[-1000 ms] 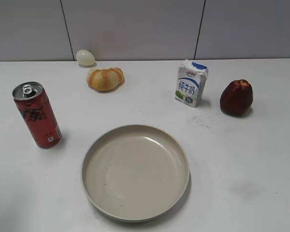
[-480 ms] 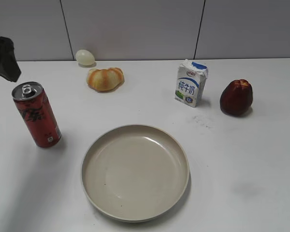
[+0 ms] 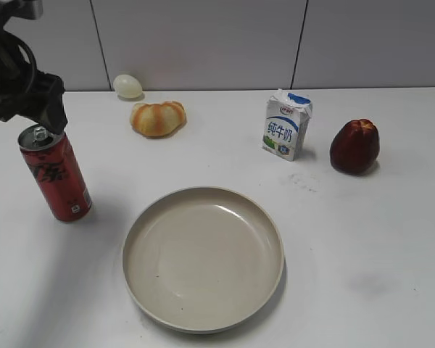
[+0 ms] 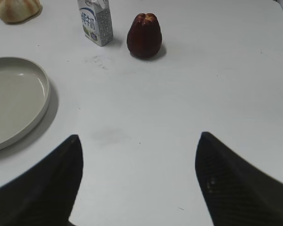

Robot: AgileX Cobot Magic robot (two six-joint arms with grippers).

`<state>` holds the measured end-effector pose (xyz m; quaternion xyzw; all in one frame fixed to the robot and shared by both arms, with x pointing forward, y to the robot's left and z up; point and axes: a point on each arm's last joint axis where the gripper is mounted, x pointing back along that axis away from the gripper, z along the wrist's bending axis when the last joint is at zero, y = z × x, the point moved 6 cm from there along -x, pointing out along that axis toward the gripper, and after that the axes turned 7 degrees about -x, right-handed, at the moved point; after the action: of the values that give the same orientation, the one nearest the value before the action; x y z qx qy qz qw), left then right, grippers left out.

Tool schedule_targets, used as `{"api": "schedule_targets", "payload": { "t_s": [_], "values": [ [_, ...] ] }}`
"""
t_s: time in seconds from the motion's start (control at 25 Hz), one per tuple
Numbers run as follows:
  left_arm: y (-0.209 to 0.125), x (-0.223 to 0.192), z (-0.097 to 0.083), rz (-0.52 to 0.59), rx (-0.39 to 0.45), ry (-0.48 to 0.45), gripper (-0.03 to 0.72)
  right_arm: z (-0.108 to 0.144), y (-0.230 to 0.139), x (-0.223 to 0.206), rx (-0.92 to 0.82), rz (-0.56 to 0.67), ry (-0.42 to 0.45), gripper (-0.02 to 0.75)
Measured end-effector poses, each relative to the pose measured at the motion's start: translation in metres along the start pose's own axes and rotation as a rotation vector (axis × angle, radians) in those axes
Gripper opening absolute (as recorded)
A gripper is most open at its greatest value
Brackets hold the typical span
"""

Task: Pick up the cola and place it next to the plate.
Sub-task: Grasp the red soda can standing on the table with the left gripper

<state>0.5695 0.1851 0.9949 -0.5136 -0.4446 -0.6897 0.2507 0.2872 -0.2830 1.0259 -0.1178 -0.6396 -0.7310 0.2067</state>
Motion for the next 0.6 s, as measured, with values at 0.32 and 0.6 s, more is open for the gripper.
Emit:
{"api": "schedule_targets", "payload": {
  "t_s": [0.32,0.6],
  "values": [
    [0.001,-0.022,0.0,0.033,0.0,-0.007,0.647,0.0,0.0,0.0,0.0,0.0,0.0,0.594],
    [0.003,-0.037,0.001,0.044,-0.005,-0.004,0.647,0.0,0.0,0.0,0.0,0.0,0.0,0.594]
  ]
}}
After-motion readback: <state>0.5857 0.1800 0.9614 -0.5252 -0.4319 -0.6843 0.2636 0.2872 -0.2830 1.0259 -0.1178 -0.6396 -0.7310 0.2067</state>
